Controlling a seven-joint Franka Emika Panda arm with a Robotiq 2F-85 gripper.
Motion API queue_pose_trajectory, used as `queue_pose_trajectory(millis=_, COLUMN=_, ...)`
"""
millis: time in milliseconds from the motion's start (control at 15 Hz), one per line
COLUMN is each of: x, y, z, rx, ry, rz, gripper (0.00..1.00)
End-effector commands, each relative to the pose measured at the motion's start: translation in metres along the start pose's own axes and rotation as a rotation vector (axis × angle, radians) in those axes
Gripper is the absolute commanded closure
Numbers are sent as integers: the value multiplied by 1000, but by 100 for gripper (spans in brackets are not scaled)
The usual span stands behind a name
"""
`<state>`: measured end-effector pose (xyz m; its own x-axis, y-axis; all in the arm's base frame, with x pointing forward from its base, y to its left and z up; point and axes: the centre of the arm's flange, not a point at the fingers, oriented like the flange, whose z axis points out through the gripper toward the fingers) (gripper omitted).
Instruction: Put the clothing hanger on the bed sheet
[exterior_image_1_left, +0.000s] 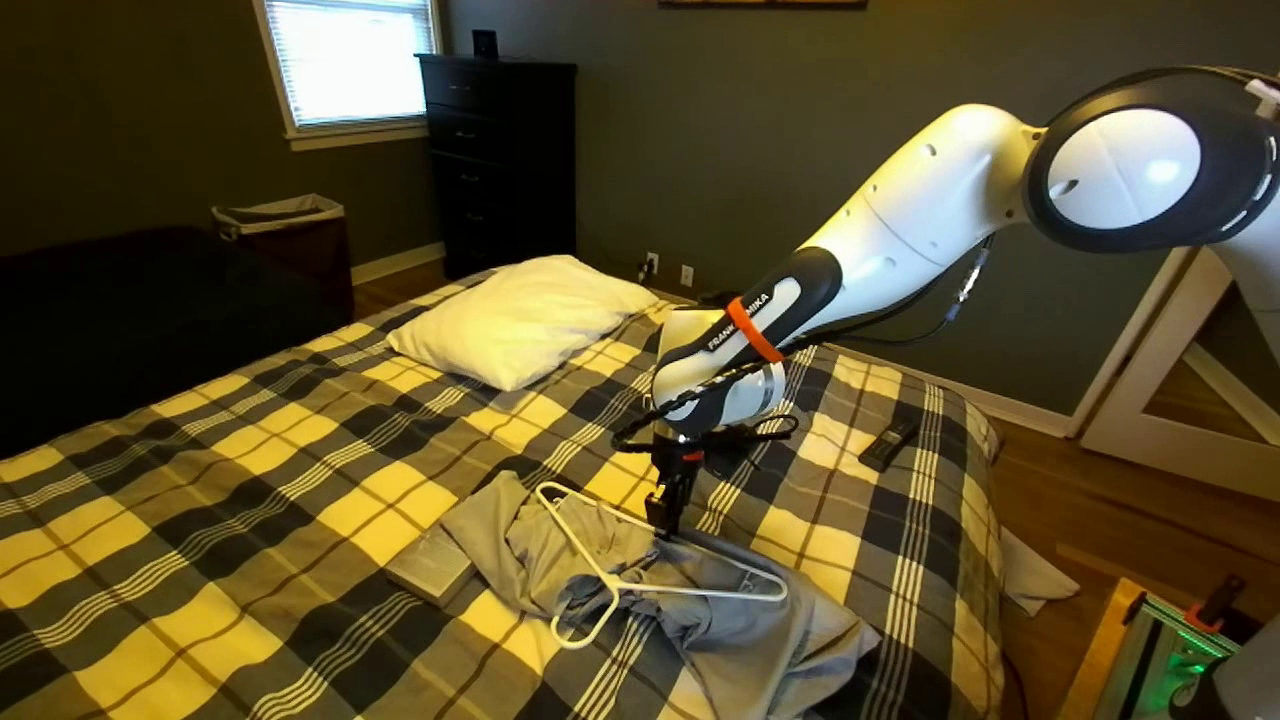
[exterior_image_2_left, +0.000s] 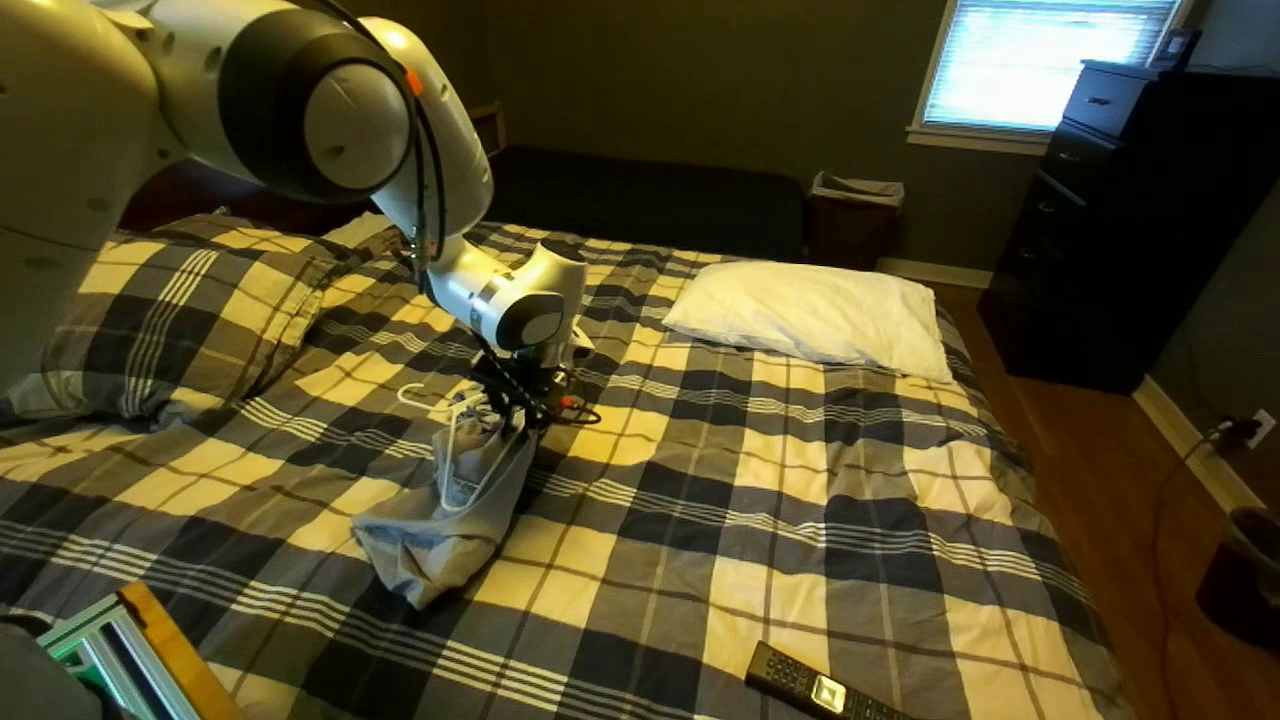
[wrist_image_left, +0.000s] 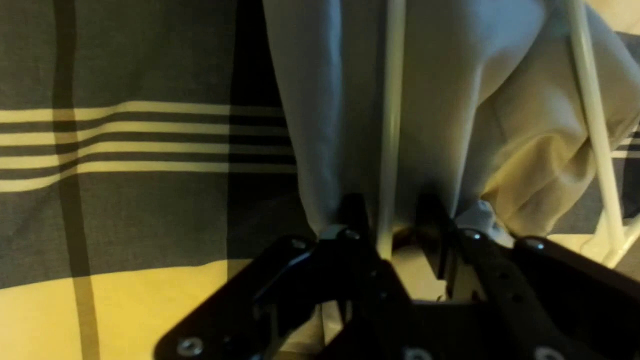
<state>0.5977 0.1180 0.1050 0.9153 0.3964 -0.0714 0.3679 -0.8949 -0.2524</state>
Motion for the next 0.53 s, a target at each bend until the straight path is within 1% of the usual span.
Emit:
queue_pose_trajectory(millis=0, x=-14, y=-20, z=-41, rx=-81, ry=94, rz=34, gripper=36)
queue_pose_trajectory(millis=133, x=-25, y=-45, z=-74, rx=-146, ry=219, rz=15, gripper=21)
queue_pose_trajectory(millis=200, x=-30, y=-67, z=-86, rx=-142, ry=244, rz=-86, gripper=12)
queue_pose_trajectory(millis=267, x=-32, y=-88, z=-88, rx=-132, ry=218, rz=-167, gripper=5)
queue_pose_trajectory(millis=333, x=-31, y=-114, z=-87, rx=-144, ry=195, rz=-218, gripper=1)
queue_pose_trajectory(millis=400, x=-6, y=-72, z=-78, rx=-125, ry=218, rz=-130, gripper=15)
queue_pose_trajectory(millis=467, x=-11, y=-94, z=-82, rx=-131, ry=215, rz=-172, gripper=8)
